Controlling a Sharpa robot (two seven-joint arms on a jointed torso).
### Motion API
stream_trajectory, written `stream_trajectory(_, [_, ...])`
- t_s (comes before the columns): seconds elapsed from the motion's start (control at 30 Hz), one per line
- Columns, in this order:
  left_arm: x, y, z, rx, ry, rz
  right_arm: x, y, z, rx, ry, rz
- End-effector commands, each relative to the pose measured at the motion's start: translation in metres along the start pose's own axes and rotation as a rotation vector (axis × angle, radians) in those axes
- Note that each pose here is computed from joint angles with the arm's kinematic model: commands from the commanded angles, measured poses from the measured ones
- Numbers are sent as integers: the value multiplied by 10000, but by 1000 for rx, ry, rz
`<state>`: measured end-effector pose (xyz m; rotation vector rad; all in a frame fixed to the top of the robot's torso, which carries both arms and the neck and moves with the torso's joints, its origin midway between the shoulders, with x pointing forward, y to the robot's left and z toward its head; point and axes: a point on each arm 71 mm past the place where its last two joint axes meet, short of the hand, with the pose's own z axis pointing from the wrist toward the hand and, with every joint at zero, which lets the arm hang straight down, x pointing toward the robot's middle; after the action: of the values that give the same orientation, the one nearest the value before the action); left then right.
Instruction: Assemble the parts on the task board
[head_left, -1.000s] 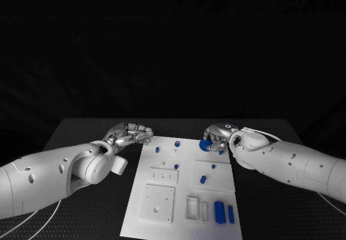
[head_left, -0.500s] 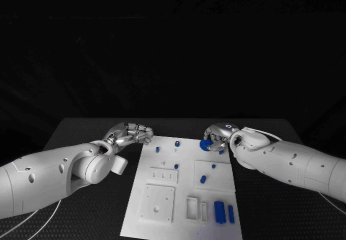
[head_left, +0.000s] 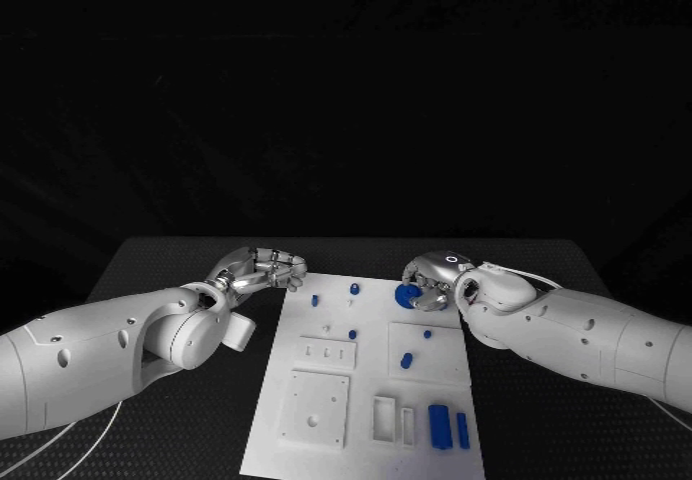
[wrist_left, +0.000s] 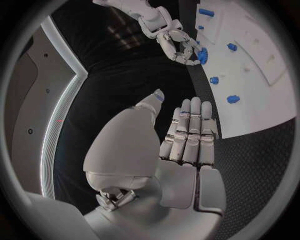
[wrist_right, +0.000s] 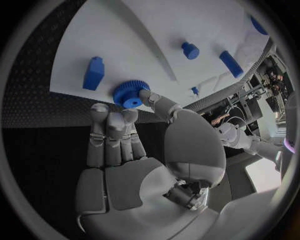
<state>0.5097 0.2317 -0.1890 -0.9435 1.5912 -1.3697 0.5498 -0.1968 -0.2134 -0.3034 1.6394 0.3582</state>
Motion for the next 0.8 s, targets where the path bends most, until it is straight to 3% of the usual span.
stream_trajectory(0.03, [27, -17, 0, 10, 19, -3, -86, 76, -5, 7, -48, -71])
stream_trajectory(0.4, [32, -19, -4, 10, 20, -3, -218, 400, -46, -54, -133, -99])
stream_trajectory(0.8, [64, -25, 6, 12, 29, -5, -211, 838, 3, -146, -150, -138])
